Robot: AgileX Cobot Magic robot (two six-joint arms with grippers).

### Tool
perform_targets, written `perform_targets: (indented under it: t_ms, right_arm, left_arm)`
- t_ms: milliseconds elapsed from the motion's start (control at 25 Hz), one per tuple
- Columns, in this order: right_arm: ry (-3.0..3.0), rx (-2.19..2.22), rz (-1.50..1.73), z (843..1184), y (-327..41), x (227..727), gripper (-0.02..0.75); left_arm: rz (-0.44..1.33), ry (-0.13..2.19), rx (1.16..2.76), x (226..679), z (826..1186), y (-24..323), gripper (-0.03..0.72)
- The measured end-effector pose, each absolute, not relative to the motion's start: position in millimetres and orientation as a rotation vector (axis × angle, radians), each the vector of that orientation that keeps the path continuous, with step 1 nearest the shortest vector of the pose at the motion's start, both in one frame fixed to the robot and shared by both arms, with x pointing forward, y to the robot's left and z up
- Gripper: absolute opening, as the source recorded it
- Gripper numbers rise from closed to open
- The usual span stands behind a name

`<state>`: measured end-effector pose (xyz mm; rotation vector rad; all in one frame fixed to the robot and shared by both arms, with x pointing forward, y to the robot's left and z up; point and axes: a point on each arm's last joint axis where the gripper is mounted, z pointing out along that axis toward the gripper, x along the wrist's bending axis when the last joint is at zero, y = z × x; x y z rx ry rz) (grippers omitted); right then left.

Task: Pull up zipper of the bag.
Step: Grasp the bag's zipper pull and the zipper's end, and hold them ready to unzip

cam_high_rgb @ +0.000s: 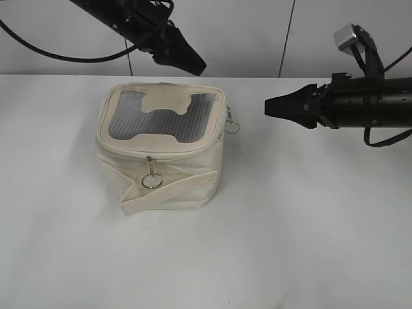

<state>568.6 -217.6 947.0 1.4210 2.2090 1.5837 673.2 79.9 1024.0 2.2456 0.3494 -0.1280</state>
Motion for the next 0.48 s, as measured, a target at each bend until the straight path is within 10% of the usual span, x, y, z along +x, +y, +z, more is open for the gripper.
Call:
perform_targets:
  t_ms: [480]
  right_arm:
    - [2.22,1.41,1.596,937.3,-214.0,570.7,0.413]
  left_arm:
    - [-0.188,0.403,2.315,674.4,999.9,73.5,0.314]
